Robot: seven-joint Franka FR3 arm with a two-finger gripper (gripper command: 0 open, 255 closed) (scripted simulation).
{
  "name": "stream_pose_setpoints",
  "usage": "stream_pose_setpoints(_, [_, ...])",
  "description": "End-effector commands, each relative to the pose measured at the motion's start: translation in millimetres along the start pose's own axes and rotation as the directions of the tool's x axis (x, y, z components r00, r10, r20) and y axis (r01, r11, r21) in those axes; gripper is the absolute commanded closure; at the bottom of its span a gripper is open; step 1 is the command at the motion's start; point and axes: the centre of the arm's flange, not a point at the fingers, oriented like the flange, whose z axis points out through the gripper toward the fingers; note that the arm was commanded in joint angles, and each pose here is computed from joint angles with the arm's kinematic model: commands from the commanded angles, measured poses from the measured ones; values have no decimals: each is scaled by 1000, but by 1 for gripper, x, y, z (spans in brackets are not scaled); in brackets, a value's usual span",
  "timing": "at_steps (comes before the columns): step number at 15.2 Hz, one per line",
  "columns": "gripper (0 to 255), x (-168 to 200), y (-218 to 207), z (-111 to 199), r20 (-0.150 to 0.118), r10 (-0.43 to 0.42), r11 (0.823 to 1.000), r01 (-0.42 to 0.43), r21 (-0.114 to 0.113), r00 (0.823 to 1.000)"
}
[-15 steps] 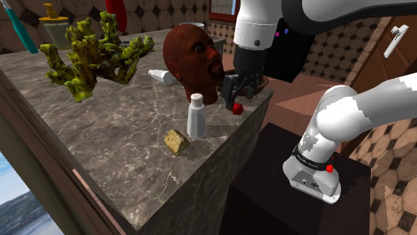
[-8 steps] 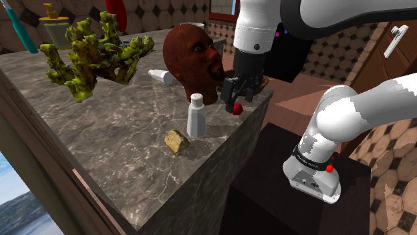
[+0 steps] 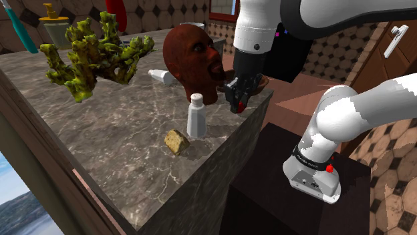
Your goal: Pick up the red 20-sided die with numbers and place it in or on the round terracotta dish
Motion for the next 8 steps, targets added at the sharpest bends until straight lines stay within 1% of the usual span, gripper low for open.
stream_pose_setpoints(1, [255, 0, 0, 0, 0, 0, 1000, 0, 0, 1000])
stream_pose_setpoints(3, [255, 0, 0, 0, 0, 0, 1000, 0, 0, 1000])
stream_pose_setpoints(8, [255, 1, 0, -26, 0, 0, 1000, 0, 0, 1000])
